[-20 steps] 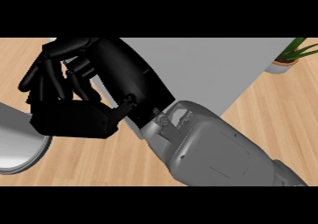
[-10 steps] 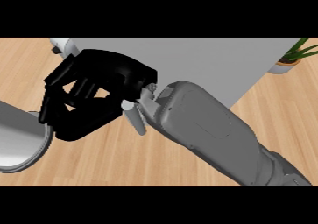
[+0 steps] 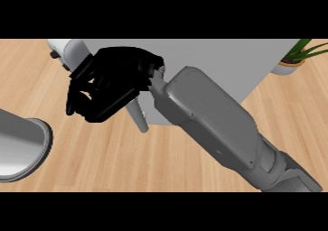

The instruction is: Pick up the wine, place it into the cabinet and close the cabinet

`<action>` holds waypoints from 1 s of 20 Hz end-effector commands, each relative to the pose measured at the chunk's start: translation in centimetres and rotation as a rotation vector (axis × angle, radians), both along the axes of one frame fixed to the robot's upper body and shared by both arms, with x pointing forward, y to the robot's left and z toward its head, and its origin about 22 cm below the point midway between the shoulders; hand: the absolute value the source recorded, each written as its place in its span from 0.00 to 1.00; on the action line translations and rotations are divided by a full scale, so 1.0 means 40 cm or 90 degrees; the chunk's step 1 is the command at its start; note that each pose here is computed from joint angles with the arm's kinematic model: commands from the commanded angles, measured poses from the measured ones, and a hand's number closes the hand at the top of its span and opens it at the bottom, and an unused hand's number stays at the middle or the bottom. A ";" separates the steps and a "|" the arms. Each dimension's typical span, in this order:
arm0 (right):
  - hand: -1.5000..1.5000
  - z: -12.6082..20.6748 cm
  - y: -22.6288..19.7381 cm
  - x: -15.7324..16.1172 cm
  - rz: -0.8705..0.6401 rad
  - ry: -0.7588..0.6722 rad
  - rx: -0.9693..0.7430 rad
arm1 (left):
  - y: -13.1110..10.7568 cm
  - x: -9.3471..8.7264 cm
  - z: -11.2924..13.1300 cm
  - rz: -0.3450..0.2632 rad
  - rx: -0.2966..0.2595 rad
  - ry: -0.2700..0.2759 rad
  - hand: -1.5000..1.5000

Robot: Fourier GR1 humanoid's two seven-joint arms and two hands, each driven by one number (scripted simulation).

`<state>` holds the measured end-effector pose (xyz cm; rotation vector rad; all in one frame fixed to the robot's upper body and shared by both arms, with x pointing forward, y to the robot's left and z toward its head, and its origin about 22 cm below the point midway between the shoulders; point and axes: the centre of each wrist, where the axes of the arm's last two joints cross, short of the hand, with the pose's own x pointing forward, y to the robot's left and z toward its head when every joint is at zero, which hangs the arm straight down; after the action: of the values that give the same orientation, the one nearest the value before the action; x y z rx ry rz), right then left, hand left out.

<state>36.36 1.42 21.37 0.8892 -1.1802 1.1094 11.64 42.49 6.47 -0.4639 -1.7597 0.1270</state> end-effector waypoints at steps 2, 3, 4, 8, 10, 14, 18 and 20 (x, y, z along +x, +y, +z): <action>1.00 -0.020 -0.025 0.053 0.015 0.049 0.056 | 0.084 0.007 0.022 0.067 0.016 -0.070 0.00; 1.00 -0.002 -0.003 0.061 0.011 0.047 0.033 | 0.086 0.040 0.059 0.044 0.016 -0.072 0.00; 1.00 -0.044 -0.038 0.073 0.012 0.053 0.060 | 0.092 0.019 0.034 0.067 0.017 -0.076 0.00; 1.00 -0.037 -0.081 0.120 -0.029 0.075 0.077 | 0.065 0.000 0.015 0.060 0.011 -0.064 0.00; 1.00 -0.028 -0.103 0.136 -0.037 0.072 0.086 | 0.081 0.030 0.029 0.062 0.014 -0.062 0.00; 1.00 -0.052 -0.118 0.146 -0.091 0.048 0.085 | 0.069 0.031 0.029 0.063 0.012 -0.071 0.00; 1.00 -0.008 -0.186 0.172 -0.180 -0.012 0.109 | 0.051 0.035 0.022 0.054 0.020 -0.061 0.00; 1.00 -0.010 -0.219 0.182 -0.221 -0.019 0.125 | 0.047 0.029 0.027 0.054 0.029 -0.060 0.00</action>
<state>39.32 0.91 20.03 0.9923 -1.2653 1.0619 12.43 42.50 6.80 -0.4636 -1.7851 0.0993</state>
